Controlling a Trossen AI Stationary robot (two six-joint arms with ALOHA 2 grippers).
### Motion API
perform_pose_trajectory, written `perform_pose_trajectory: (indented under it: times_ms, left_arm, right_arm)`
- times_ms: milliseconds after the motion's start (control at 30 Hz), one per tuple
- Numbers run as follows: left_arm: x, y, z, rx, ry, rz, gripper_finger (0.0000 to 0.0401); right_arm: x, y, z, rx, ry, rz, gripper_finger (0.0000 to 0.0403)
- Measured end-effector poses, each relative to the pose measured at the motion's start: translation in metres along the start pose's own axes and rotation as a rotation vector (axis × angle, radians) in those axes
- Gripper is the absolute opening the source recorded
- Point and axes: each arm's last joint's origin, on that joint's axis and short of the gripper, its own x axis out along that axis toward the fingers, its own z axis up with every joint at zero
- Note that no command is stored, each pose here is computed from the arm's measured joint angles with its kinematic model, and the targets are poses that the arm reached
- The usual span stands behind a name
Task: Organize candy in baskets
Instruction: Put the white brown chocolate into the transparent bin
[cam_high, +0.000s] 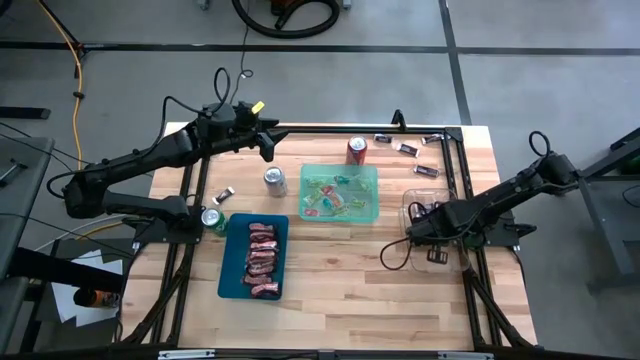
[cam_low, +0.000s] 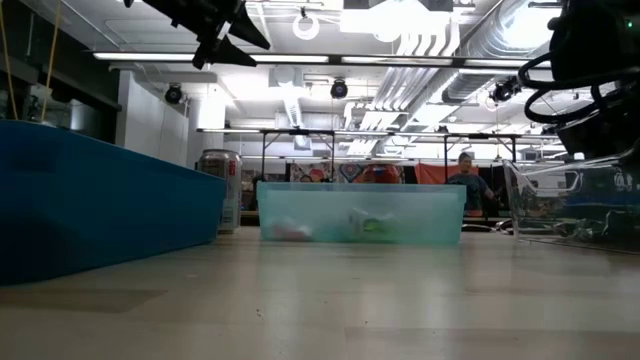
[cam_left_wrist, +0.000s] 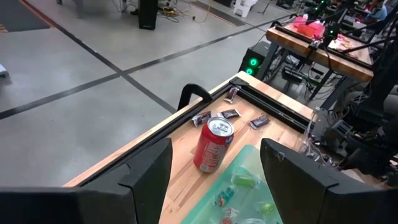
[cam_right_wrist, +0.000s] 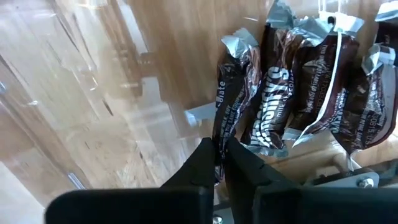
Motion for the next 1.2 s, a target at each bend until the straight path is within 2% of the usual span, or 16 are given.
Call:
perform_pose_trajectory:
  times_ms: [333,467,600,733,833,967,1100,1200]
  left_arm:
    - [0.0,0.0,0.0,0.0,-0.002,0.001,0.0232]
    - [0.0,0.0,0.0,0.0,-0.001,0.0,0.0232]
    - [-0.005,-0.002,0.002,0.033,0.003,-0.065,0.0232]
    - [-0.019,-0.001,0.015,0.121,-0.007,-0.078,0.0232]
    - [-0.026,0.004,0.023,0.134,-0.02,-0.043,0.0232]
    - [-0.032,0.016,0.029,0.097,-0.02,0.016,0.0232]
    - [-0.034,0.035,0.029,0.001,0.034,0.166,0.0232]
    - [-0.026,0.055,0.03,-0.088,0.063,0.306,0.0232]
  right_arm:
    - [-0.008,0.001,0.002,-0.002,-0.004,0.002,0.0094]
    - [-0.027,0.003,0.005,-0.027,-0.012,-0.006,0.0138]
    - [-0.063,0.005,0.009,-0.014,-0.027,-0.008,0.0168]
    - [-0.108,0.006,0.012,0.082,-0.112,0.039,0.018]
    - [-0.137,0.002,0.021,0.144,-0.256,0.051,0.0184]
    - [-0.161,-0.016,0.04,0.369,-0.472,0.01,0.0189]
    - [-0.174,-0.043,0.061,0.605,-0.663,-0.018,0.0191]
    - [-0.182,-0.062,0.075,0.72,-0.798,-0.002,0.0191]
